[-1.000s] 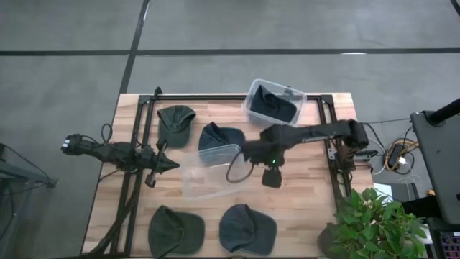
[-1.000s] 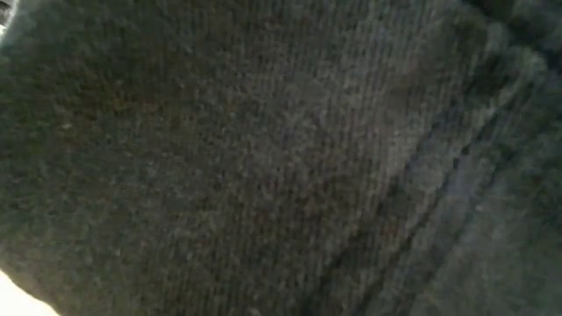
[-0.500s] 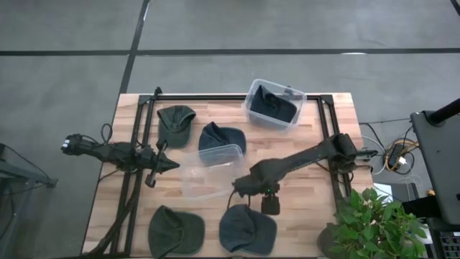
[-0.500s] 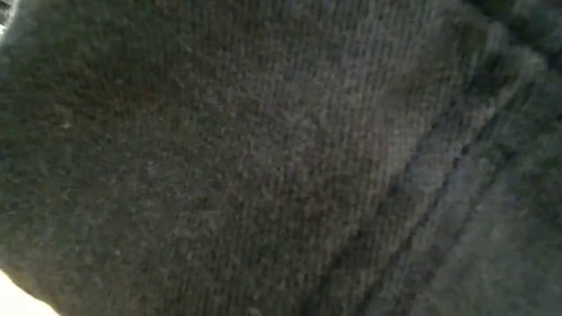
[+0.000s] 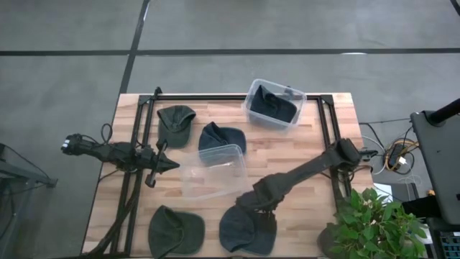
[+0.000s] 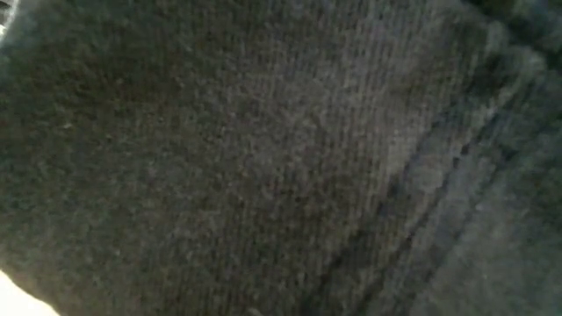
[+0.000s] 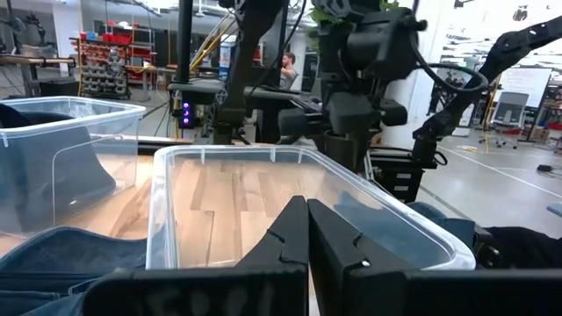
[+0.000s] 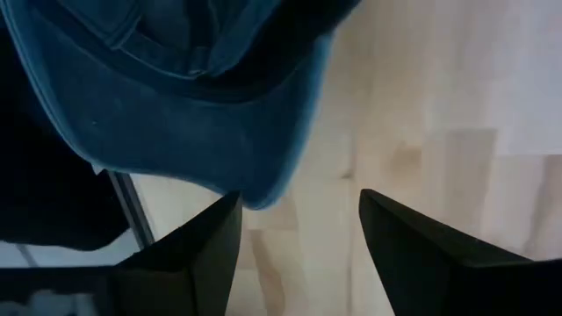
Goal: Pick & Place hat
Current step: Put the bottom blue cap into the top transparent bin
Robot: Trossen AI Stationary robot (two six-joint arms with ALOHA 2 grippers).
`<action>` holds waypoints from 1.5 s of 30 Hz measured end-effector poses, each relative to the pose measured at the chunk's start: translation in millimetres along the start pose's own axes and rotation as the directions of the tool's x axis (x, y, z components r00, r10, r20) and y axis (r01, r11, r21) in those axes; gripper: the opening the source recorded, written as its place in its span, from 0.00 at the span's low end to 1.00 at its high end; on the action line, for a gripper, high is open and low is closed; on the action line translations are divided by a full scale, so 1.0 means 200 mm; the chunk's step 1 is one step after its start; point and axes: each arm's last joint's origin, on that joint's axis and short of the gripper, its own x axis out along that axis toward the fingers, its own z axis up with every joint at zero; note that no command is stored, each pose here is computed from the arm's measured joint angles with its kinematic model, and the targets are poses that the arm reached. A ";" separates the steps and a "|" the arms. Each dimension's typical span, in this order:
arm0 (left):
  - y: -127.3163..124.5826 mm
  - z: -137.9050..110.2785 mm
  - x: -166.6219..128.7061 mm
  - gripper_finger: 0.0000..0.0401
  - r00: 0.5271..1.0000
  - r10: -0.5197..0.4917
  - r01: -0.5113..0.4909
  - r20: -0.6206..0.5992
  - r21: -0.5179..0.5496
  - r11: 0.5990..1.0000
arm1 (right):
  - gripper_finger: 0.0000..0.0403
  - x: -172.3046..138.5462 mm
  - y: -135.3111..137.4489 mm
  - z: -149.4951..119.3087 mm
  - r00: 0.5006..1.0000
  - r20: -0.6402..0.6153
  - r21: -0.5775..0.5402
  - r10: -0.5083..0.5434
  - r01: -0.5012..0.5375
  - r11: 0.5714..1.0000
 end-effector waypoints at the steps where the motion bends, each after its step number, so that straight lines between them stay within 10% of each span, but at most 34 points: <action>1: 0.00 0.00 0.00 0.00 1.000 0.000 0.000 0.000 0.000 1.000 | 0.56 0.01 0.01 -0.01 1.000 0.010 0.009 -0.015 0.015 1.000; 23: 0.00 0.00 0.00 0.00 1.000 0.000 0.000 0.000 0.000 1.000 | 0.51 0.33 0.07 -0.13 0.991 0.088 0.117 -0.097 0.087 0.989; 36: 0.00 0.00 0.00 0.00 1.000 0.000 0.000 0.000 0.000 1.000 | 0.07 0.32 0.07 -0.13 0.994 0.086 0.105 -0.074 0.065 0.992; 45: 0.00 0.00 0.00 0.00 1.000 0.000 0.000 0.000 0.000 1.000 | 0.03 0.22 0.08 -0.16 0.994 0.087 0.099 -0.069 0.061 0.993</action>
